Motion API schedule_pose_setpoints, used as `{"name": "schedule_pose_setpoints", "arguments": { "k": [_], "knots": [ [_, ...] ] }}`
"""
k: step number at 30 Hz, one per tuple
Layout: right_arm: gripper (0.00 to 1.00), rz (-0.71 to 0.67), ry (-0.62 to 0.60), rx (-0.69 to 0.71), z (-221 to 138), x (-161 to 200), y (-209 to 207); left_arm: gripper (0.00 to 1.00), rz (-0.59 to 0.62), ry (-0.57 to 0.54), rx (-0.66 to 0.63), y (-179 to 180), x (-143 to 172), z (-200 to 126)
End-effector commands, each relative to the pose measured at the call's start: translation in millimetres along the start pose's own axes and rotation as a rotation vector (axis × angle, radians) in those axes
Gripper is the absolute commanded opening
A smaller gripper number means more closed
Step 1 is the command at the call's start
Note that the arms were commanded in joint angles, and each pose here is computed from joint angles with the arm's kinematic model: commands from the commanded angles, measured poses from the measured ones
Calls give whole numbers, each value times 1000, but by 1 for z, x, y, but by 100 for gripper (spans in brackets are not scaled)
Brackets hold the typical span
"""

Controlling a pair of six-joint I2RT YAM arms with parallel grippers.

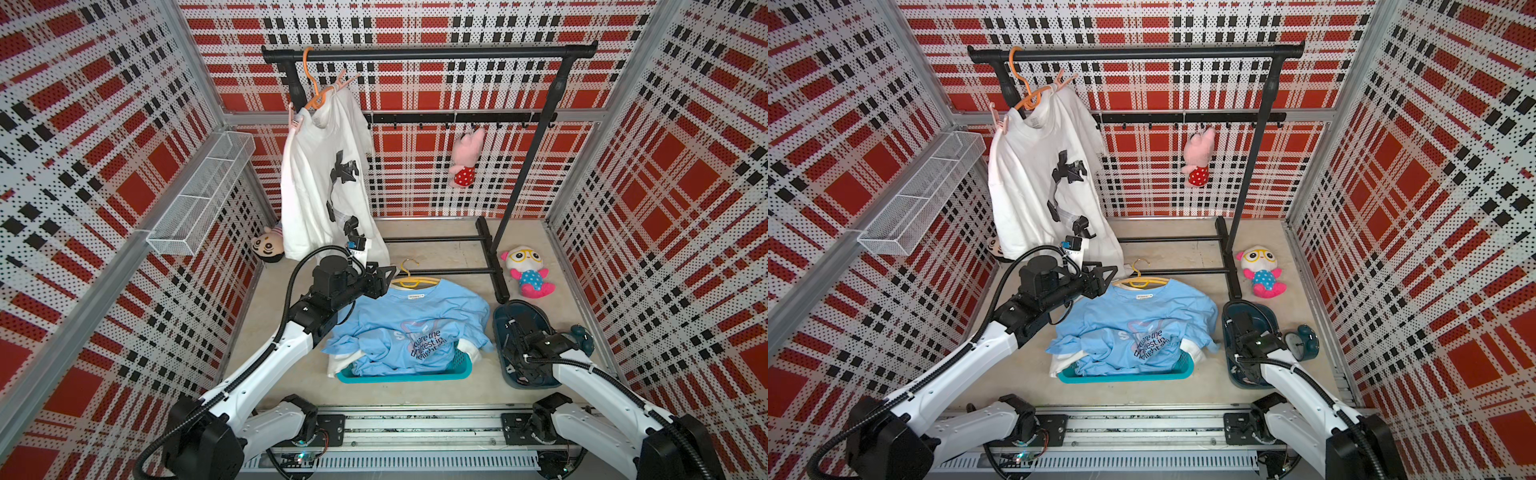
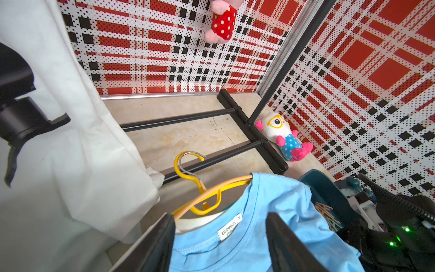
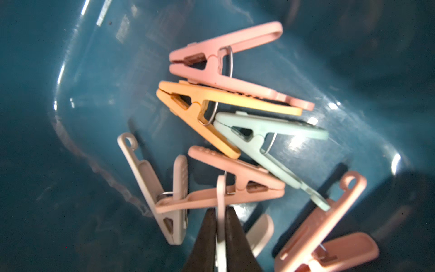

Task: Use clothespins to secure the t-shirt on both sides of the hanger
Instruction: Pick up the clothespin from the storage box.

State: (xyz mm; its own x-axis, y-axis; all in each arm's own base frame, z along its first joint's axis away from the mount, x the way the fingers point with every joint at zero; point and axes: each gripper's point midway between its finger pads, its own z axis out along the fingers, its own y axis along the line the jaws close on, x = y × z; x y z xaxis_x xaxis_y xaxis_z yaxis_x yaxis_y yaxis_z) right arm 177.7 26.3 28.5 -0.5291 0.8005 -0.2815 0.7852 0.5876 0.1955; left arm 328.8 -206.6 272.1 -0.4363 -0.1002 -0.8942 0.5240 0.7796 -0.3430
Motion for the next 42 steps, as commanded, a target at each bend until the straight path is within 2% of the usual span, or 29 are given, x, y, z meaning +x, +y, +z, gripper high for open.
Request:
{"name": "schedule_pose_setpoints", "arguments": {
  "k": [1,6,16,20,27,32,39,42],
  "knots": [
    [8,18,-50,4,-3,-10,-1,65,3,-15,18,-4,-5,1],
    [0,-18,-122,-13,-17,-27,6,65,14,-33,6,-4,-13,-2],
    [0,-64,-240,-60,-45,-53,19,64,36,-59,-6,-8,-23,-7],
    [0,-81,-327,-135,-62,-70,34,64,79,-58,16,-18,-22,-7],
    [0,-205,-525,-390,-119,-101,82,75,259,-31,67,-53,-16,-5],
    [0,-337,-663,-566,-171,-117,124,83,343,-20,224,-101,-8,-4],
    [0,-495,-761,-892,-240,-112,189,84,337,59,372,-148,11,22],
    [0,-547,-750,-1073,-267,-97,213,84,283,36,411,-164,9,33]
  ]
}}
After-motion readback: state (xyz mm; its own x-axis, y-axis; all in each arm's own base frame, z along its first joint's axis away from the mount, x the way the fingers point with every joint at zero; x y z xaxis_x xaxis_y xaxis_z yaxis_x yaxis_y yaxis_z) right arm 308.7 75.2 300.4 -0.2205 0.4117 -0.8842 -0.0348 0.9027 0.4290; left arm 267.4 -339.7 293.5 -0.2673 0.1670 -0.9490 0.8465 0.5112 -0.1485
